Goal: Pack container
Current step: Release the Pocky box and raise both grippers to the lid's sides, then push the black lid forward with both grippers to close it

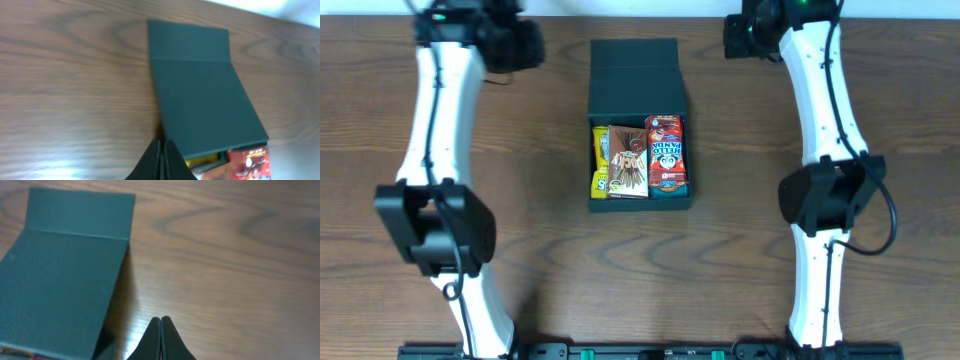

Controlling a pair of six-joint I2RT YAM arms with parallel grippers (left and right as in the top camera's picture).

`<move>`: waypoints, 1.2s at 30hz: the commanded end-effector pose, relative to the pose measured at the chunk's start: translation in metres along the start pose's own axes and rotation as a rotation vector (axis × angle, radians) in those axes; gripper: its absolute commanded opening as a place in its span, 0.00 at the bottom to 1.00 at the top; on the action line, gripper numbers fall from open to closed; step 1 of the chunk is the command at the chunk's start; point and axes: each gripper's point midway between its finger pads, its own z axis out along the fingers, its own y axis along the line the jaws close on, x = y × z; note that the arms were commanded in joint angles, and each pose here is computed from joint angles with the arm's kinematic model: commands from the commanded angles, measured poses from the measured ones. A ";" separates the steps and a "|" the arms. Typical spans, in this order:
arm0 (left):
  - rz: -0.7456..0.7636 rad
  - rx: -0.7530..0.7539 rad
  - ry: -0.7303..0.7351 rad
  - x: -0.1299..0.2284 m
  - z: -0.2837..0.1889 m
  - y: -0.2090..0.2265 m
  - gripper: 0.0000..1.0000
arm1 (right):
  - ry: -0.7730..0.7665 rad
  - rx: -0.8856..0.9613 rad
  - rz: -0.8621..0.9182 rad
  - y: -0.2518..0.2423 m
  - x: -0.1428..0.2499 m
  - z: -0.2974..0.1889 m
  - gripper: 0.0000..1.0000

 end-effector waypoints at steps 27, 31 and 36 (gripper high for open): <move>-0.416 0.164 0.231 0.050 0.136 0.023 0.06 | 0.103 -0.729 0.183 0.043 0.065 0.114 0.02; -0.437 0.178 0.257 0.058 0.146 0.024 0.06 | 0.145 -0.766 0.226 0.049 0.076 0.128 0.01; -0.428 0.167 0.258 0.060 0.151 0.022 0.06 | 0.172 -0.820 0.223 0.063 0.085 0.135 0.02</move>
